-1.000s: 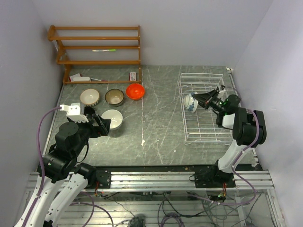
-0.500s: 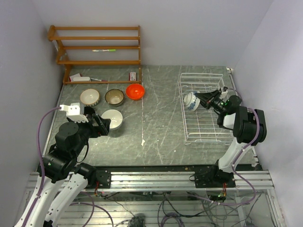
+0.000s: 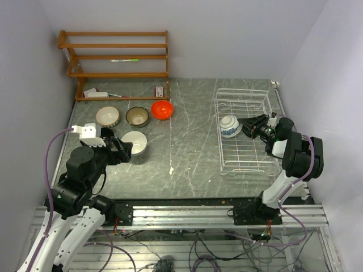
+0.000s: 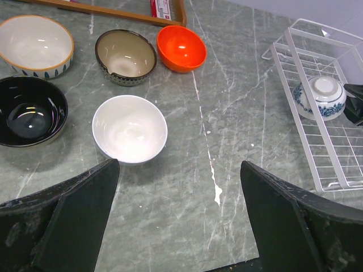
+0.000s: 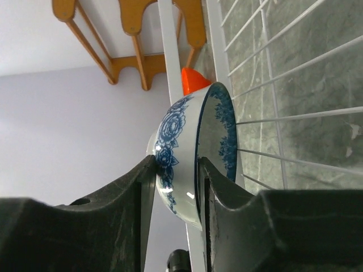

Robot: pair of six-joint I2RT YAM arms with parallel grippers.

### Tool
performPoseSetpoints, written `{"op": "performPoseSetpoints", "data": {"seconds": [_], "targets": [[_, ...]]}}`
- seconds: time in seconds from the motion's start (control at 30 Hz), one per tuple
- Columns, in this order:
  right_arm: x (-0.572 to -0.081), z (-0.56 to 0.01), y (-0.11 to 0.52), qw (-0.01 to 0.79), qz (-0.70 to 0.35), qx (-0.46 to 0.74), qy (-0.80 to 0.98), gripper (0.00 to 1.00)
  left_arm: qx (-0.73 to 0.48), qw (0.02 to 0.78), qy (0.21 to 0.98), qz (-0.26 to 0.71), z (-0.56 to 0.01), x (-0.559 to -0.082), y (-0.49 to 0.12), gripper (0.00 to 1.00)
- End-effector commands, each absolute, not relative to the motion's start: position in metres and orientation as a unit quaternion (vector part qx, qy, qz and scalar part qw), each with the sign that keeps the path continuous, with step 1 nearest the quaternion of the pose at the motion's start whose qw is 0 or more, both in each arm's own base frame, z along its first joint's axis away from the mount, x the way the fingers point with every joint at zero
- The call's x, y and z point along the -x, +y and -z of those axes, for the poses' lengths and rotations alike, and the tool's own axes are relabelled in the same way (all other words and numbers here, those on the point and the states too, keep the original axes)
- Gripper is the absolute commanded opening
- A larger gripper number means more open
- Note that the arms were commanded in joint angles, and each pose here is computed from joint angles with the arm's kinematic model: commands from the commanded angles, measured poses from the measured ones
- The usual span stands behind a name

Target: Load the bowls into the dish rack

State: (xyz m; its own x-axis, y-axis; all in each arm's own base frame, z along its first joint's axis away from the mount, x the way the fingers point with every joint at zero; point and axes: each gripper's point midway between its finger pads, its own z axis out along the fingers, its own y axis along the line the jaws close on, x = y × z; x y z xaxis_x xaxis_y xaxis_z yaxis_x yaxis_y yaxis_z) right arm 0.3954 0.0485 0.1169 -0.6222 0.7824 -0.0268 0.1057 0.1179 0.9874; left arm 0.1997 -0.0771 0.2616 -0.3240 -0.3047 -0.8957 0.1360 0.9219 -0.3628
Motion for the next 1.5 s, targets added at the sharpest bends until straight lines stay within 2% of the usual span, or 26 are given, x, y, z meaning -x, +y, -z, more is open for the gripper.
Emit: {"op": "performPoseSetpoints", "data": {"seconds": [0.0,0.33,0.43,0.53,0.73,1.07,1.47], "targets": [[-0.398,-0.094,0.031,0.301,-0.508,-0.332,0.736,0.36,0.059,0.588,0.784,0.191,-0.267,-0.199,-0.075,0.99],[-0.404,-0.098,0.013,0.323,-0.425,-0.323,0.781,0.57,0.060,0.590,0.782,0.192,-0.269,-0.198,-0.075,0.99],[-0.404,-0.098,0.009,0.326,-0.408,-0.321,0.790,0.66,0.059,0.590,0.781,0.193,-0.269,-0.198,-0.075,0.99],[-0.403,-0.099,0.006,0.331,-0.392,-0.320,0.796,0.70,0.059,0.591,0.781,0.193,-0.270,-0.198,-0.075,0.99],[-0.402,-0.104,-0.003,0.345,-0.355,-0.317,0.809,0.71,0.059,0.591,0.781,0.193,-0.270,-0.197,-0.075,0.99],[-0.391,-0.125,-0.027,0.389,-0.217,-0.300,0.843,0.72,0.058,0.590,0.781,0.194,-0.270,-0.198,-0.075,0.99],[-0.423,-0.147,0.021,0.400,-0.050,-0.172,0.899,0.72,0.058,0.591,0.780,0.195,-0.270,-0.197,-0.075,0.99]]}}
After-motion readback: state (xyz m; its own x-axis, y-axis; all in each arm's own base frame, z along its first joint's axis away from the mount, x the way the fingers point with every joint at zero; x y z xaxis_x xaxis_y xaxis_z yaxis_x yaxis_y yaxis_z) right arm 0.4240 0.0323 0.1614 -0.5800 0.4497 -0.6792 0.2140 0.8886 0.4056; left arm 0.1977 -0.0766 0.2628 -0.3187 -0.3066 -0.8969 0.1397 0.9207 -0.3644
